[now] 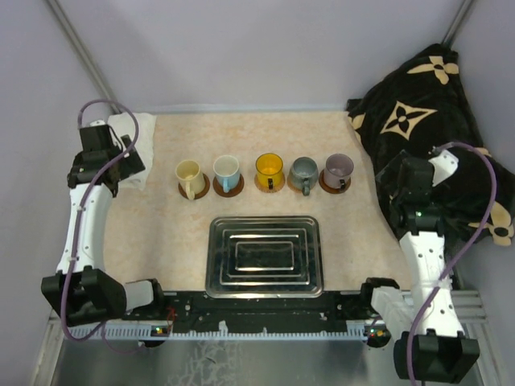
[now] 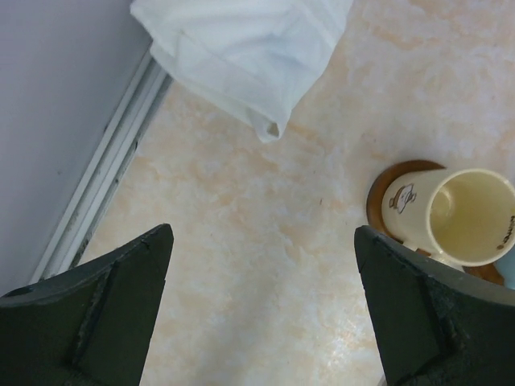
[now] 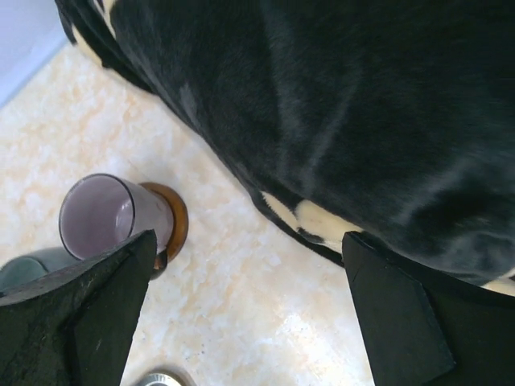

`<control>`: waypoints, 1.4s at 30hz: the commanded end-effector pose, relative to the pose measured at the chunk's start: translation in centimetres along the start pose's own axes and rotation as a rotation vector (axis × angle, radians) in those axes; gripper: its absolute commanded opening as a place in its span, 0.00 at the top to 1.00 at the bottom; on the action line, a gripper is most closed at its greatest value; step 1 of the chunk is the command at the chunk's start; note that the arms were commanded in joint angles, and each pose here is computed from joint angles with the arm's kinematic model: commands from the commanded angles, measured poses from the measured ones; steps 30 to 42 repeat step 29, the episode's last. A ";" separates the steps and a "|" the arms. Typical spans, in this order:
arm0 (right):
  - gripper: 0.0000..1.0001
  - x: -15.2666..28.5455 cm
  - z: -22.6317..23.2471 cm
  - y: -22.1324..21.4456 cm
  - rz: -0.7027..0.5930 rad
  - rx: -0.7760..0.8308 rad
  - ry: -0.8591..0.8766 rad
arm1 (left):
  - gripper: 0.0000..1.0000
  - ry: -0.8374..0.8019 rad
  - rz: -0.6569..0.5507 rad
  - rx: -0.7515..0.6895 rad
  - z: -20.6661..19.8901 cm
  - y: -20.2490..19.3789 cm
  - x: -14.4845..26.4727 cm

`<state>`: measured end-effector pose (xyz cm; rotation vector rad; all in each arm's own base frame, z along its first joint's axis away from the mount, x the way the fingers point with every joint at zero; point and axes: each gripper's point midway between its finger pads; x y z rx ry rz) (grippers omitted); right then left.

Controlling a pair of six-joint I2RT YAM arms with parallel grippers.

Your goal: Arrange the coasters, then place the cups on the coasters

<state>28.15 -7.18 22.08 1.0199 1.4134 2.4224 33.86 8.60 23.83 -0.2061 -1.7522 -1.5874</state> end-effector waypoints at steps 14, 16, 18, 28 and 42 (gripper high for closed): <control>0.01 2.7 -1.7 3.6 -0.143 -0.109 -0.068 | 0.00 0.096 0.054 0.085 2.2 -5.1 1.7; 0.01 3.0 -1.9 3.7 -0.158 -0.112 -0.070 | 0.00 0.093 0.052 0.087 2.2 -5.1 1.8; 0.01 3.2 -2.0 3.7 -0.168 -0.116 -0.065 | 0.00 0.088 0.049 0.092 2.1 -4.9 1.9; 0.01 3.6 -2.6 3.9 -0.183 -0.140 -0.090 | 0.00 0.080 0.043 0.099 2.0 -4.8 2.2; 0.01 3.7 -2.5 4.0 -0.191 -0.142 -0.080 | 0.00 0.081 0.043 0.099 2.1 -4.8 2.2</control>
Point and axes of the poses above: each gripper's point midway between its finger pads, its own x axis back along the fingers, its own z axis along the line the jaws close on, y = z × x, and after that the axes turned 5 degrees about -x, right-handed
